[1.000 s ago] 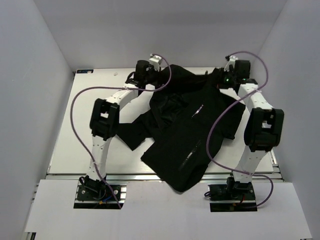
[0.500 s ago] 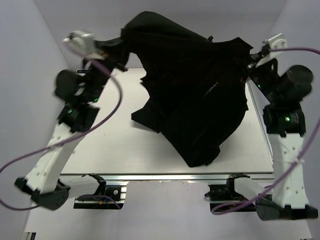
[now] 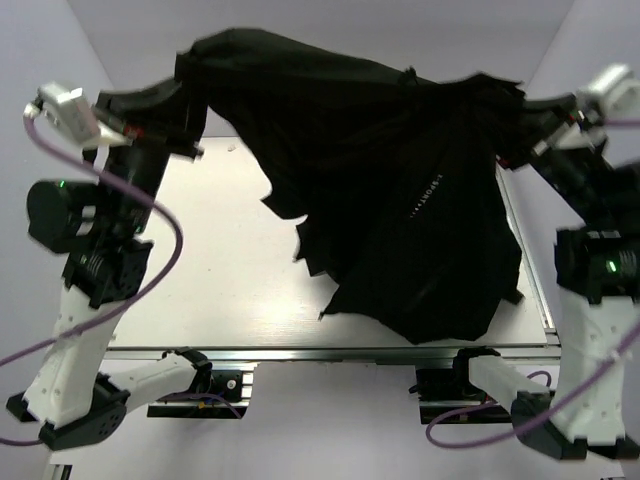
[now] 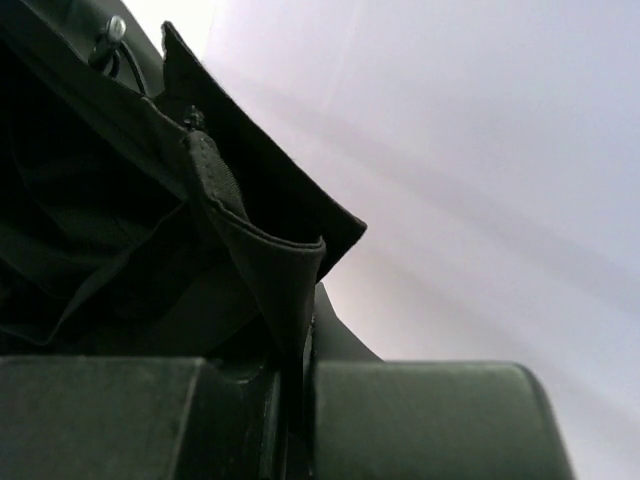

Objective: Zip up the jacket

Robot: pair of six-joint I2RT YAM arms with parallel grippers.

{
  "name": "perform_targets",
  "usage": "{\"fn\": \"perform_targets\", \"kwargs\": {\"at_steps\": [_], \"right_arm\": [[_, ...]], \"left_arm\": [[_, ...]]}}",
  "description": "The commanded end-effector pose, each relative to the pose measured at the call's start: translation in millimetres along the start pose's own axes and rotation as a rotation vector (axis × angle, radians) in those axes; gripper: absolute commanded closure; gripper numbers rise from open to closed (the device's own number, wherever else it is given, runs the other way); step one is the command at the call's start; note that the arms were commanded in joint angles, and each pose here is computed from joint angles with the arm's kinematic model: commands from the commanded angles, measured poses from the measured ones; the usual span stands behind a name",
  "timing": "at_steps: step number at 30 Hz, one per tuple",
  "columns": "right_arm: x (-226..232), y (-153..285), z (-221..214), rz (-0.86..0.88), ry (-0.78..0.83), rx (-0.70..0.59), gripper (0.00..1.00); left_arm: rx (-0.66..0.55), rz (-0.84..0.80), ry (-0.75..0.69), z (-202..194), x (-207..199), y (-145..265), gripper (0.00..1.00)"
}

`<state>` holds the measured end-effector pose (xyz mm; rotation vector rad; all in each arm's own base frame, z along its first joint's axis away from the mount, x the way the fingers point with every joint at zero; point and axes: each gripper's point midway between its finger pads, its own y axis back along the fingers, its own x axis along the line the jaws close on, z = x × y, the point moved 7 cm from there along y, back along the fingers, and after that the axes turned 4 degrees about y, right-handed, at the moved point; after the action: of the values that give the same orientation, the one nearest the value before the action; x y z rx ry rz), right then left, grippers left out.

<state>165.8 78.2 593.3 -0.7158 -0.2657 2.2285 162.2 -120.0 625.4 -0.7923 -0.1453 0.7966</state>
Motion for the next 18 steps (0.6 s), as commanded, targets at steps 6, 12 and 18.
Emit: {"fn": "perform_targets", "kwargs": {"at_steps": [6,12,18], "right_arm": [[-40.8,-75.6,-165.8,0.081,-0.32,0.234,1.0],[-24.6,-115.0,-398.1,0.112,-0.53,0.68,1.0],[-5.3,-154.5,-473.1,0.052,-0.505,0.925,0.11]], "left_arm": [[0.03,0.67,-0.188,-94.6,109.0,-81.3,1.0],[0.401,0.908,-0.182,-284.8,256.0,-93.2,1.0],[0.483,1.109,-0.179,-380.7,343.6,-53.9,1.0]]}}
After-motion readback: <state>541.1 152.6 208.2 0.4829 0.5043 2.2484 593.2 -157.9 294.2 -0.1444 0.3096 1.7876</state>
